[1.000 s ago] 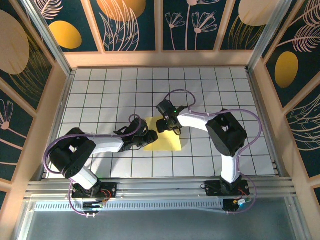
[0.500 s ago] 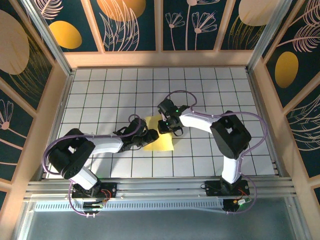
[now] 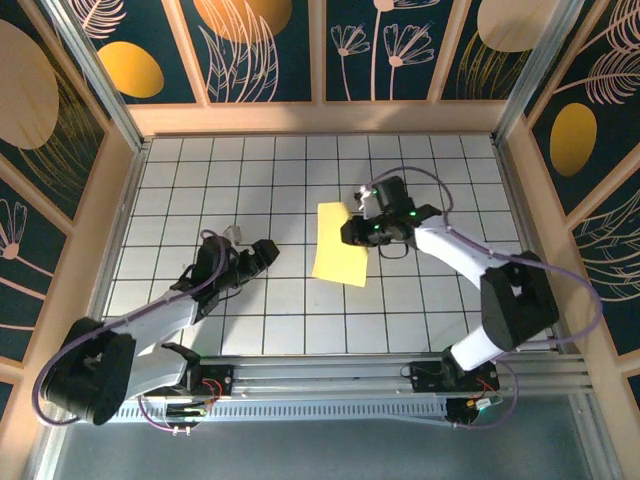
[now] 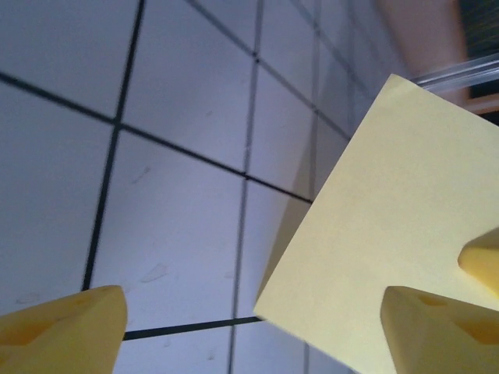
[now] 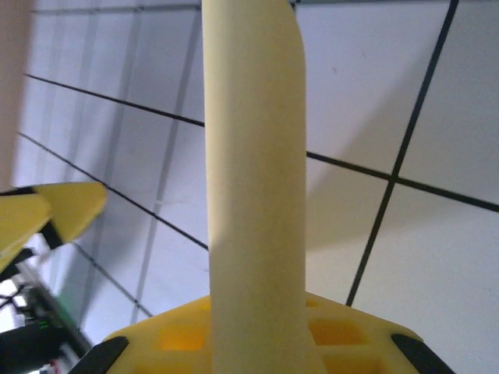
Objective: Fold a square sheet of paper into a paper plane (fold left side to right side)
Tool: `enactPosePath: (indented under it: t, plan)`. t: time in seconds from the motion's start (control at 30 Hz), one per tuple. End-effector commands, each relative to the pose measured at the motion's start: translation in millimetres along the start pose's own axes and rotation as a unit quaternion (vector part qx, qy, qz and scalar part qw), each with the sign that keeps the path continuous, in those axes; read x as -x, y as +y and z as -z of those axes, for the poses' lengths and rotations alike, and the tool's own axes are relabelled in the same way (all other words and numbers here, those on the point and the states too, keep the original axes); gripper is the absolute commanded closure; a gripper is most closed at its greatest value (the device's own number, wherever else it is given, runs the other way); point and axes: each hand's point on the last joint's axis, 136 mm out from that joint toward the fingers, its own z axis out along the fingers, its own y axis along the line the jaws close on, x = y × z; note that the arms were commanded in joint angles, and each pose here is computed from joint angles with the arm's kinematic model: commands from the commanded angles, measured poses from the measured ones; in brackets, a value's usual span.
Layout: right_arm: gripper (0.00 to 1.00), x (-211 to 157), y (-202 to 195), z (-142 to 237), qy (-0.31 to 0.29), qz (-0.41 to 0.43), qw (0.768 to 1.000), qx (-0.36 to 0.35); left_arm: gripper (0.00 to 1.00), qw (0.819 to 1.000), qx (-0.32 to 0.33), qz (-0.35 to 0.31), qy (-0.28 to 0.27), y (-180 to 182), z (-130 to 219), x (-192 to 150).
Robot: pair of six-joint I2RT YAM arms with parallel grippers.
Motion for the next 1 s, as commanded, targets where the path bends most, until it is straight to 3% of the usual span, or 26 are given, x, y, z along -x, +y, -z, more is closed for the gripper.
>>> enactPosePath:
  t: [0.0,0.13,0.33,0.6,0.83,0.9,0.97]
  plan:
    - [0.79,12.2,37.8,37.0,-0.03,0.038,0.994,0.096,0.09,0.986,-0.139,-0.089,-0.027,-62.6,21.9,11.6]
    - [0.8,13.0,75.2,74.9,-0.041,0.084,0.981,0.169,0.01,0.954,-0.238,-0.173,-0.06,-114.5,52.3,18.0]
    - [0.81,3.8,130.3,121.2,-0.046,0.149,0.953,0.258,0.01,0.905,-0.335,-0.258,-0.052,-167.3,78.7,12.9]
    - [0.81,-18.9,197.9,161.1,-0.044,0.236,0.905,0.35,0.01,0.866,-0.395,-0.306,-0.014,-203.3,87.2,8.1]
    - [0.81,-22.3,215.2,166.7,-0.045,0.262,0.887,0.378,0.01,0.834,-0.434,-0.339,0.024,-227.0,96.9,-0.1]
    - [0.81,-20.6,212.2,162.8,-0.045,0.266,0.889,0.37,0.05,0.826,-0.444,-0.346,0.039,-231.6,99.2,-4.8]
    - [0.81,-16.5,204.4,154.9,-0.048,0.27,0.898,0.344,0.19,0.818,-0.452,-0.352,0.049,-236.3,101.5,-8.5]
